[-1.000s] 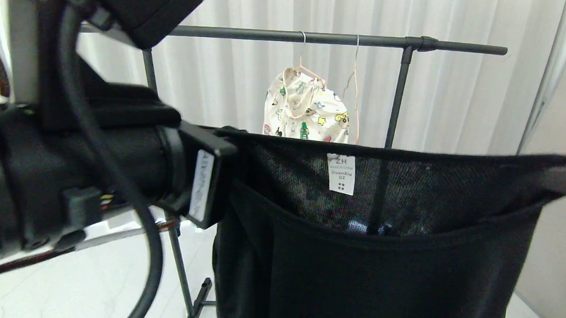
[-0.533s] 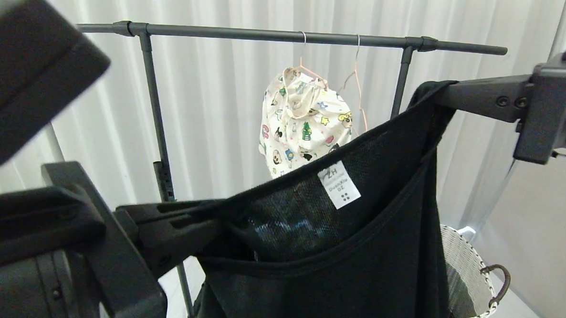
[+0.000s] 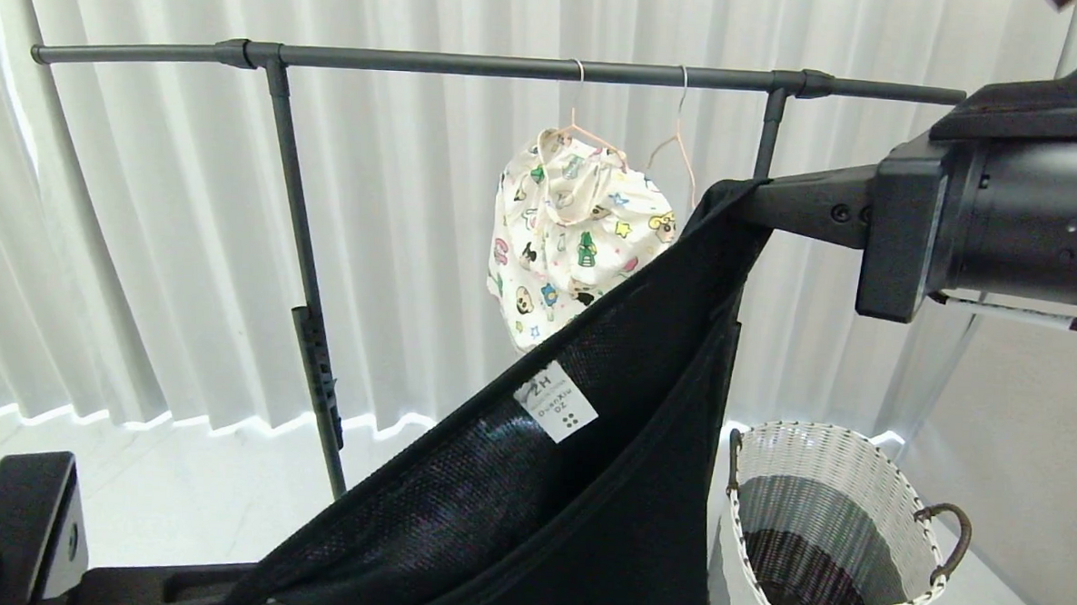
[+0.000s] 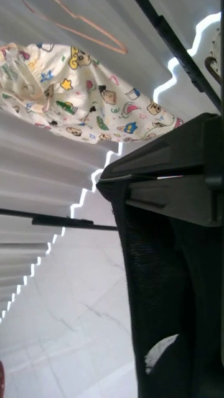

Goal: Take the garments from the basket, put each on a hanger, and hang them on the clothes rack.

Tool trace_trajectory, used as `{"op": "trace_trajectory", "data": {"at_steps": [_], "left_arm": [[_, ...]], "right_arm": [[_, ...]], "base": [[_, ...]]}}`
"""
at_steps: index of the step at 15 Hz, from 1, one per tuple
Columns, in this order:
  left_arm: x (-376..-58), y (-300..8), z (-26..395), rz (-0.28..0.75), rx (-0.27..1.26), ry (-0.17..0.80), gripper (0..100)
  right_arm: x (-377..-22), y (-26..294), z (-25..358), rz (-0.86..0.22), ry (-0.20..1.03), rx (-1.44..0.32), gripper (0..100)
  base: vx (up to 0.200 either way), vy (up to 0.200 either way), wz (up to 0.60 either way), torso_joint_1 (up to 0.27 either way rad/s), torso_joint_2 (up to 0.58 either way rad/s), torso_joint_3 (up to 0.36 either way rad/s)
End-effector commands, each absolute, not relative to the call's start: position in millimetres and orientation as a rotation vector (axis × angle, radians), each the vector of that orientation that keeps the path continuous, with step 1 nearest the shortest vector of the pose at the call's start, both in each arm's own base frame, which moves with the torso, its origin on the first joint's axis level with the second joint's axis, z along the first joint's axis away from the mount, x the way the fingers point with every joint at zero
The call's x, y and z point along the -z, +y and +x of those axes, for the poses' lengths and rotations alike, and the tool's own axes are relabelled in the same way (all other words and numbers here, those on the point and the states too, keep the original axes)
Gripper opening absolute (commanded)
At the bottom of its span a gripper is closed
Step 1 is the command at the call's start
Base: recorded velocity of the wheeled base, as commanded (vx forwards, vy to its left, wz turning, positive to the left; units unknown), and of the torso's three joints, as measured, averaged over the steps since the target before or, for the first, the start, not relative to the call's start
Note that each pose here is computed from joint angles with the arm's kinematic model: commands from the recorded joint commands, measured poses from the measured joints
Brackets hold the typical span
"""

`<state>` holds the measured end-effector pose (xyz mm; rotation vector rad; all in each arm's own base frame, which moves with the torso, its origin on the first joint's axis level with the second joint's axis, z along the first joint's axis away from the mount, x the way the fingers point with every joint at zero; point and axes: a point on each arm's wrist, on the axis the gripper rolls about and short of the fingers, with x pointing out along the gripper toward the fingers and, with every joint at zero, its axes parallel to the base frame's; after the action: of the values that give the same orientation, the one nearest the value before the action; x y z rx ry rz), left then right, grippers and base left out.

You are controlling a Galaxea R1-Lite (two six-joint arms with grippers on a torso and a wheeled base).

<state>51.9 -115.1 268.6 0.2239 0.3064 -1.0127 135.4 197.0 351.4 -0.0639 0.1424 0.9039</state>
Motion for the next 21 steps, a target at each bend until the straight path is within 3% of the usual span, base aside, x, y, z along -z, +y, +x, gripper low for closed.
{"op": "trace_trajectory", "data": {"at_steps": [1,5,7,12,15,21], "left_arm": [[-267.4,-115.8,52.8,0.268,1.015,0.290,0],[-268.4,-139.2,65.3,0.249,0.994,0.249,0],[-271.4,-152.8,94.3,0.207,0.820,0.182,0],[-299.3,-168.0,130.8,0.210,0.715,0.070,0],[-304.2,-176.8,136.9,0.210,0.717,0.062,0],[-309.1,-170.5,129.8,0.197,0.723,0.040,0]], "right_arm": [[-350.5,198.7,135.7,-0.065,0.146,-0.914,0],[-351.5,192.8,131.9,-0.064,0.143,-0.907,0],[-352.6,156.9,114.3,-0.063,0.148,-0.874,0],[-354.8,98.9,69.8,-0.090,0.166,-0.902,0],[-346.4,109.5,60.8,-0.136,0.204,-1.000,0],[-342.6,126.6,71.7,-0.167,0.202,-0.935,0]], "base": [[0.000,0.000,0.00,0.000,0.00,0.000],[0.000,0.000,0.00,0.000,0.00,0.000],[0.000,0.000,0.00,0.000,0.00,0.000],[0.000,0.000,0.00,0.000,0.00,0.000],[0.000,0.000,0.00,0.000,0.00,0.000],[0.000,0.000,0.00,0.000,0.00,0.000]]}}
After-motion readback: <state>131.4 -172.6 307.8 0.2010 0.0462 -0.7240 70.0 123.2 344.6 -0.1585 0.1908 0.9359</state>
